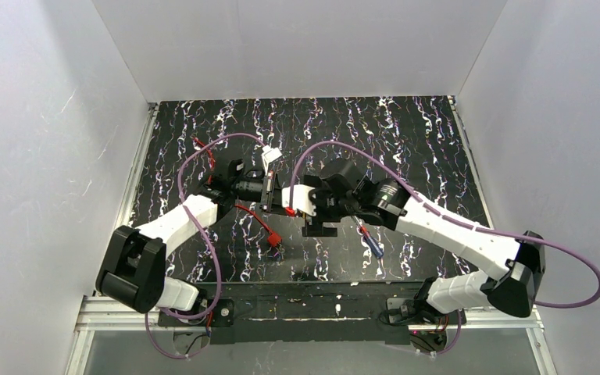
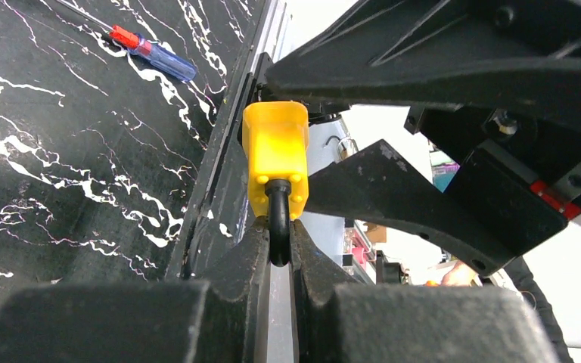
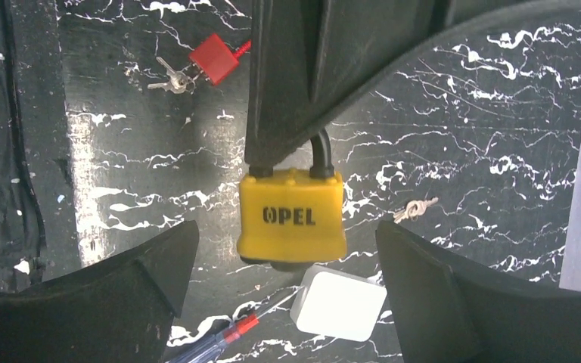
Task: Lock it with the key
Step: Adjust the lock, then place the lock at the center of the board.
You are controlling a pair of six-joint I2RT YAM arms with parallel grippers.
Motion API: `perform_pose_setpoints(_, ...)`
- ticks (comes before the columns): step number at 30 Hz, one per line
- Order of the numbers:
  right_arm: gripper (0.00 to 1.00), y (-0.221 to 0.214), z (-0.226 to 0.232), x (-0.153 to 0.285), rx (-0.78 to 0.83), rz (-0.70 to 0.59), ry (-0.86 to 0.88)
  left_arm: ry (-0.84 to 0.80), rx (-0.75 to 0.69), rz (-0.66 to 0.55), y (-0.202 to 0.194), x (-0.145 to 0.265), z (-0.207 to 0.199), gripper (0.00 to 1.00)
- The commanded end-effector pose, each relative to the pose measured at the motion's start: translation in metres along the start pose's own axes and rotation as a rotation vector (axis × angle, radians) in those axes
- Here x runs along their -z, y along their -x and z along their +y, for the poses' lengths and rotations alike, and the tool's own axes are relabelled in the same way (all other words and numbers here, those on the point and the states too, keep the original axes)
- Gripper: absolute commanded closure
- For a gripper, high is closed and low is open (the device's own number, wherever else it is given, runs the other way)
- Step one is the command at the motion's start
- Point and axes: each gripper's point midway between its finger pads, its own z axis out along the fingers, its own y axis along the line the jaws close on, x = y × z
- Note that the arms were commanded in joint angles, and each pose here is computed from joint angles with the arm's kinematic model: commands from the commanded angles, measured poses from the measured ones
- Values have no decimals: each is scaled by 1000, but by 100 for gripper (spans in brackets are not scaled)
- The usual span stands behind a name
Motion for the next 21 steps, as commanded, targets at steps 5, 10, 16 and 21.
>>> perform_pose_setpoints(5, 10, 25, -18, -9, 87, -42, -46, -19, -87, -5, -3, 8, -22, 100)
perform_pose_setpoints(10, 19, 24, -20, -12, 104, -37, -59, -18, -95, -7, -5, 9, -24, 100)
perform_pose_setpoints(16, 35, 29, -21, -14, 108, -51, -60, -14, -91, -5, -5, 8, -22, 100)
perform_pose_setpoints(21, 47, 25, -17, -16, 108, -50, -46, -14, -88, 0, -5, 7, -20, 100)
